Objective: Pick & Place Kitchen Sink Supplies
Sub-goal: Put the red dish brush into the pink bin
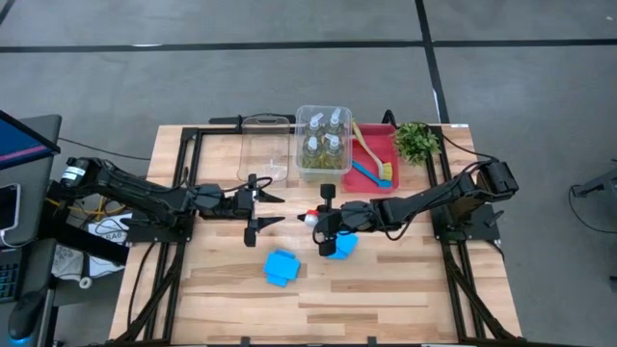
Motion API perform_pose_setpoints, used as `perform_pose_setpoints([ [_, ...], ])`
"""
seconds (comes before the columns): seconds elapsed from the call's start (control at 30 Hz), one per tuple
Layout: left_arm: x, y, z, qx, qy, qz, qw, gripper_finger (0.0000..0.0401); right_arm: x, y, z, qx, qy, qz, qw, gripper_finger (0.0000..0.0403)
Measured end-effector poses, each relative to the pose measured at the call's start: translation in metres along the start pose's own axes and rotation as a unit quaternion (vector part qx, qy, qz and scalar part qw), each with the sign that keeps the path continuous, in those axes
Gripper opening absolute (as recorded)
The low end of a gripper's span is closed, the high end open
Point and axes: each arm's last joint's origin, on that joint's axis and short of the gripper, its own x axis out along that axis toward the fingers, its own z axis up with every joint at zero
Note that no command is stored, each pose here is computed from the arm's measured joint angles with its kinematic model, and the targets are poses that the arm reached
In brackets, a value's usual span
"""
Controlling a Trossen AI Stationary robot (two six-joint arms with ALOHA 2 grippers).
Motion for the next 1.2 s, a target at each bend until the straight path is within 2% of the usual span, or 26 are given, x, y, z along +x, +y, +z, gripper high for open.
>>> perform_pose_setpoints([
  [0.67,0.0,0.0,0.0,0.0,0.0,0.0,1.0,0.0219,0.0,0.0,0.0,-0.013,0.004,0.0,1.0,0.0002],
  [1.0,0.0,0.0,-0.001,0.0,0.001,0.0,1.0,0.0219,-0.032,-0.007,0.017,-0.013,0.021,-0.014,1.0,0.0002],
  [1.2,-0.001,0.004,-0.006,-0.001,-0.001,0.009,1.0,0.0219,-0.056,-0.009,0.026,-0.023,0.038,-0.042,0.998,0.0002],
])
